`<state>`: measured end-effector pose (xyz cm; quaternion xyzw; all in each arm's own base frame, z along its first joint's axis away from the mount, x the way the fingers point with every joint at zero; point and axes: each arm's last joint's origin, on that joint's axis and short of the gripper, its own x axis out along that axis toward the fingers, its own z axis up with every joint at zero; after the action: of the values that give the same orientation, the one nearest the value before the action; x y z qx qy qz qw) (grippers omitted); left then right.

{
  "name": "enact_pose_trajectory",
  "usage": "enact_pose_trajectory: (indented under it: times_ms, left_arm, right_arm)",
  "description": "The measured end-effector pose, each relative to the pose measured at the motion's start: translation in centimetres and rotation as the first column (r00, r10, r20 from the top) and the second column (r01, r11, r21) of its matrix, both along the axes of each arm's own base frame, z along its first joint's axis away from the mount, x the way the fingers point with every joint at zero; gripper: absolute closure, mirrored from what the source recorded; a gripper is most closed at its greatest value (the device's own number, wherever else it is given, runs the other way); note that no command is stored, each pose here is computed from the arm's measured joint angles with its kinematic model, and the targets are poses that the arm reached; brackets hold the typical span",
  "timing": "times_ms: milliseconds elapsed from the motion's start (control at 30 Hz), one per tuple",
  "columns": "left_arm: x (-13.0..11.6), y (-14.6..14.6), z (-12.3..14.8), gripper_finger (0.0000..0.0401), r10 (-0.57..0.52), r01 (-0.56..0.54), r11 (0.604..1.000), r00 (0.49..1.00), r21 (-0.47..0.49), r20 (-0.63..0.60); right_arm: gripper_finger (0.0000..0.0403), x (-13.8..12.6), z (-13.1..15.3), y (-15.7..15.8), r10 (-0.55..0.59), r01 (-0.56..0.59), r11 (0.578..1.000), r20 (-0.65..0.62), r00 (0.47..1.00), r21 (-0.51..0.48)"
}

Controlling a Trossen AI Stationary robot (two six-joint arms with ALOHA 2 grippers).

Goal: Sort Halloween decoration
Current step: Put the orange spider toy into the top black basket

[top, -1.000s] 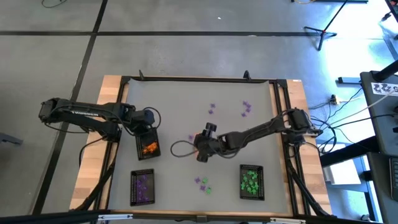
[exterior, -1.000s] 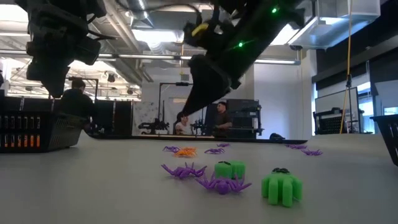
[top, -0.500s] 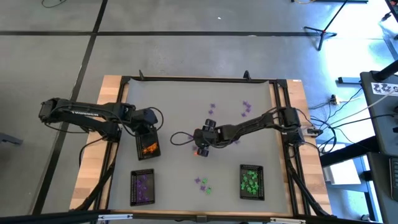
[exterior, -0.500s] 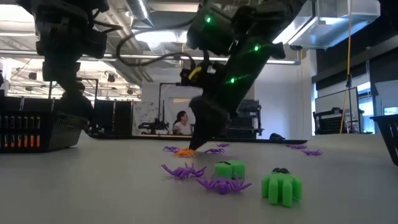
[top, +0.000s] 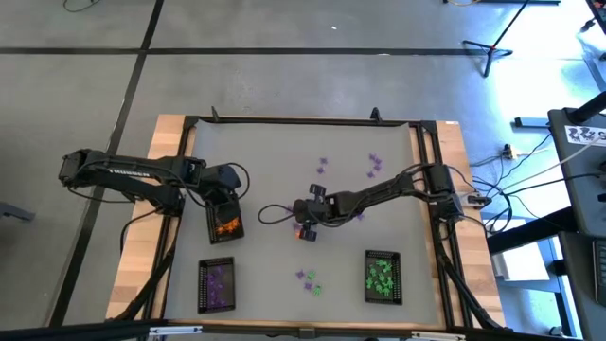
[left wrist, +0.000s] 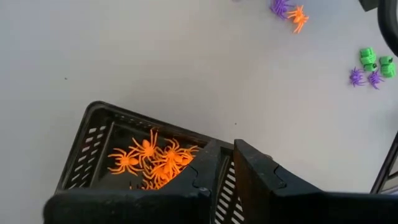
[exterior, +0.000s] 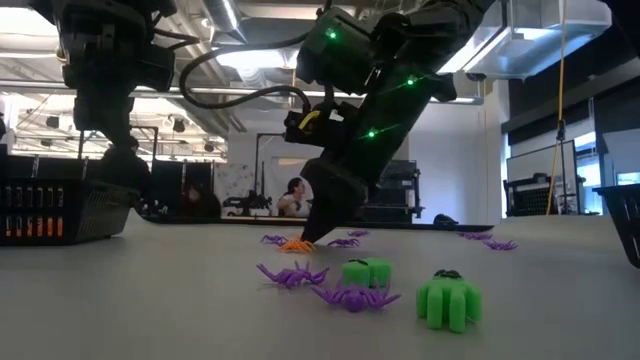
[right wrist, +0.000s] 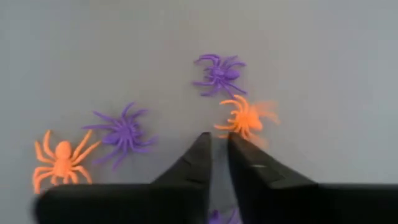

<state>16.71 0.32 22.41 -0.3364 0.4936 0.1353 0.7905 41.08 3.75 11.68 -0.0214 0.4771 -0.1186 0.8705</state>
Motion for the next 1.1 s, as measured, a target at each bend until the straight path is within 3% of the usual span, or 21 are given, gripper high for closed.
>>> enact_pose_trajectory:
  times_ms: [100,433,667,867,1100]
  left_arm:
    - [0.0,0.0,0.0,0.0362,0.001,-0.001,1.000,1.000,0.000,0.000]
    - [0.2,0.0,0.1,0.0362,0.009,-0.010,1.000,1.000,0.005,0.024]
    - [0.8,0.0,0.5,0.0362,0.006,-0.007,1.000,0.995,0.009,0.095]
    - [0.9,0.1,0.5,0.0362,0.014,-0.017,0.999,0.994,0.028,0.104]
    - [0.9,0.1,0.5,0.0362,0.015,-0.018,0.999,0.994,0.029,0.107]
  right_arm:
    - [0.0393,0.0,0.0,0.0,0.002,-0.002,1.000,0.000,1.000,-0.003]
    - [0.0399,-0.5,0.7,0.4,-0.007,0.006,0.999,-0.008,1.000,-0.043]
    - [0.0402,-0.9,3.1,1.3,-0.001,0.003,0.998,0.044,0.999,-0.060]
    - [0.0381,-0.8,2.8,1.0,-0.003,0.004,1.000,0.037,0.999,-0.025]
    - [0.0314,-0.3,1.1,-0.2,-0.052,0.051,0.998,0.028,0.998,0.025]
